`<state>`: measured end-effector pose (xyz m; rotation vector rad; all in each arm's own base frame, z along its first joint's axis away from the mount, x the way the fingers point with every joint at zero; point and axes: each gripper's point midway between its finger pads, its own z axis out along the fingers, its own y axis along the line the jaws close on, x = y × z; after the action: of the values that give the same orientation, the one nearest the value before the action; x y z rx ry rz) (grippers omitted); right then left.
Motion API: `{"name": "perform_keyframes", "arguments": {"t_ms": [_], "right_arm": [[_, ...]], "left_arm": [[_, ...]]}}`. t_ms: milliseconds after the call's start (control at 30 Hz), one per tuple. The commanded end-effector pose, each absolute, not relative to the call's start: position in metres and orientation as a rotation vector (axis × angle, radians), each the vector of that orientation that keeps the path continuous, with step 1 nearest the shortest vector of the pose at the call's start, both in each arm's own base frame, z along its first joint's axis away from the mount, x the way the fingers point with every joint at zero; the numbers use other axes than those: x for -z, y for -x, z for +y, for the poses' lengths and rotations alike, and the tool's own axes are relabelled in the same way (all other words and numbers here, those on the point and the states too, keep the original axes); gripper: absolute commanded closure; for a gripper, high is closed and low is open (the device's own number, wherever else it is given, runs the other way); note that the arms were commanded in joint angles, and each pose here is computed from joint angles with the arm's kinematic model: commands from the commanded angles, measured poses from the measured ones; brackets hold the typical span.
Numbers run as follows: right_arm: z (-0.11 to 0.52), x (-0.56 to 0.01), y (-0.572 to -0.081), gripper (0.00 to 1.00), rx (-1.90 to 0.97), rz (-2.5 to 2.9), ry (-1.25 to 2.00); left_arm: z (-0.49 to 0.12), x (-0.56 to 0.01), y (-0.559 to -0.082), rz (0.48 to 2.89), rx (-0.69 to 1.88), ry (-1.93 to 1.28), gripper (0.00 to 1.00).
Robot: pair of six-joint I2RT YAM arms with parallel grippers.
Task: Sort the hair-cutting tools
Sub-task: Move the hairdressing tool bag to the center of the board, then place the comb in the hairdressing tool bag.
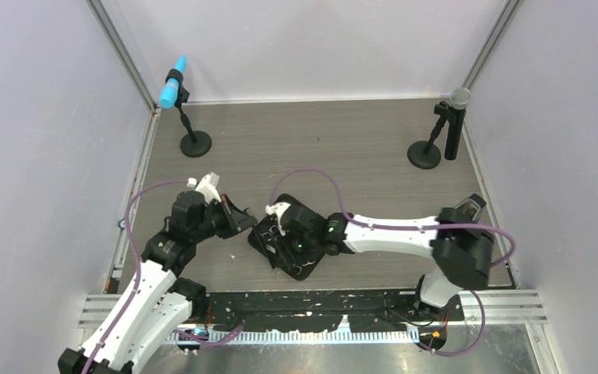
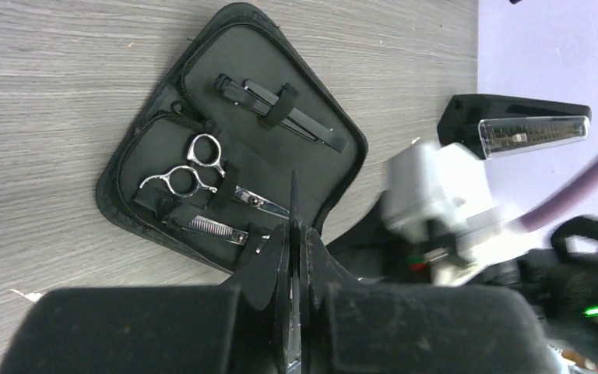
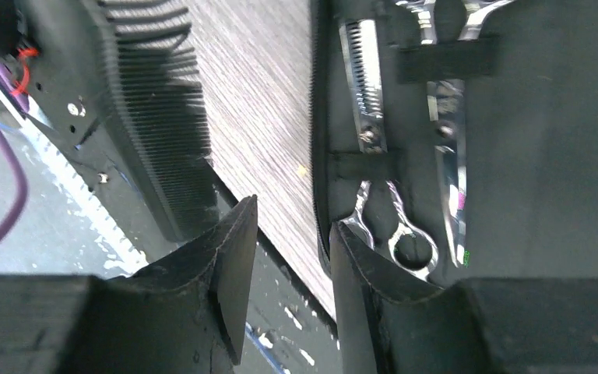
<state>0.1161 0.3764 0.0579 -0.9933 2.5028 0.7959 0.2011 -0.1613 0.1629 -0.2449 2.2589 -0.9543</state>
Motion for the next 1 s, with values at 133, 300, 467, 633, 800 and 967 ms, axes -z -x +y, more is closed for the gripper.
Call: {"name": "perform_keyframes", "arguments": {"t_ms": [133, 300, 467, 633, 800, 967], "right_arm": [[0.316, -0.142, -0.178, 0.48, -0.521, 2.272, 0.547], [0.281, -0.143, -0.186, 0.43, -0.471, 2.25, 0.388], [0.266, -0.135, -0.182, 0.42, -0.496, 2.257, 0.319], [0.262, -0.135, -0.183, 0.42, -0.505, 2.243, 0.292], [0.259, -0.131, -0.185, 0.41, -0.499, 2.241, 0.293], [0.258, -0.122, -0.185, 0.41, -0.516, 2.251, 0.291]], "left_arm": [[-0.166, -0.156, -0.197, 2.103, 1.133, 0.416, 1.0], [-0.163, -0.141, -0.212, 2.046, 1.138, 0.539, 1.0], [-0.164, -0.145, -0.23, 1.983, 1.13, 0.624, 1.0], [-0.17, -0.14, -0.244, 1.936, 1.073, 0.741, 1.0], [-0.18, -0.128, -0.244, 1.896, 1.012, 0.826, 1.0], [-0.182, -0.11, -0.247, 1.889, 0.953, 0.859, 1.0]]}}
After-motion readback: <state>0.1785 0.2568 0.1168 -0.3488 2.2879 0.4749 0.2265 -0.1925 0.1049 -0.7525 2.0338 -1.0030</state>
